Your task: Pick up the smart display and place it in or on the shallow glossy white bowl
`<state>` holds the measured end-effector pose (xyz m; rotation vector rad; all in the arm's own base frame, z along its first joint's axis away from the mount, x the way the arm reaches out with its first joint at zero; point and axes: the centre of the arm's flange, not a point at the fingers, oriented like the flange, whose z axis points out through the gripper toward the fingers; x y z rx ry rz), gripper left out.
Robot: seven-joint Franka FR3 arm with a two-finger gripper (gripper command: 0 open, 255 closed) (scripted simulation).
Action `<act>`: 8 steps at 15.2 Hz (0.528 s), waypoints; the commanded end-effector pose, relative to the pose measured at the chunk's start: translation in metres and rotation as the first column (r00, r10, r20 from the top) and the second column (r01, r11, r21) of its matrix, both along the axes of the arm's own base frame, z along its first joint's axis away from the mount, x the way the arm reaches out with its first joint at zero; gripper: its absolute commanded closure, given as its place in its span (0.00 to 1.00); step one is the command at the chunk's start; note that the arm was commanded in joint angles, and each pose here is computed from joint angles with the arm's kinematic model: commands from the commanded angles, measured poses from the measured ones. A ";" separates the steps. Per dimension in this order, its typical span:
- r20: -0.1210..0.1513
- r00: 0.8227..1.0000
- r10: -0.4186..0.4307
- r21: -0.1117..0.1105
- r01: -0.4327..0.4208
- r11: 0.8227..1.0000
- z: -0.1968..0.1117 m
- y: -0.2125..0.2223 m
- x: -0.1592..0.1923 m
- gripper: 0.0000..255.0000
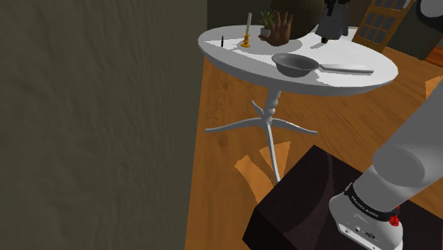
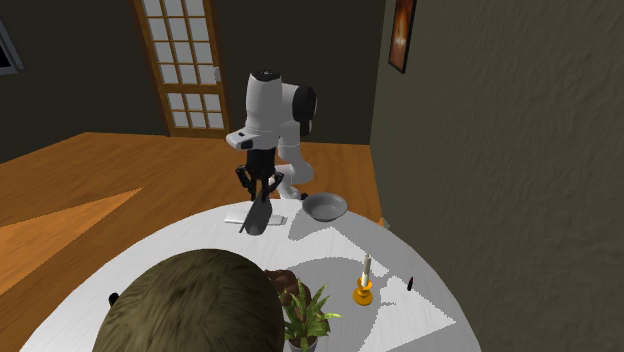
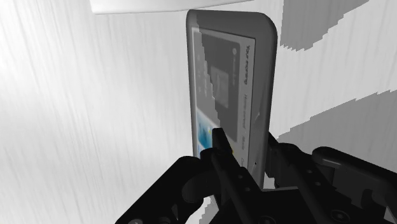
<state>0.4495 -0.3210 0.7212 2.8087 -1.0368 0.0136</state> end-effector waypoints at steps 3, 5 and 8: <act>0.000 1.000 0.000 0.000 0.000 1.000 0.022 0.001 -0.001 1.00; 0.000 1.000 0.000 0.000 0.000 1.000 0.025 0.027 -0.003 1.00; 0.000 1.000 0.000 0.000 0.000 1.000 0.031 0.066 -0.004 1.00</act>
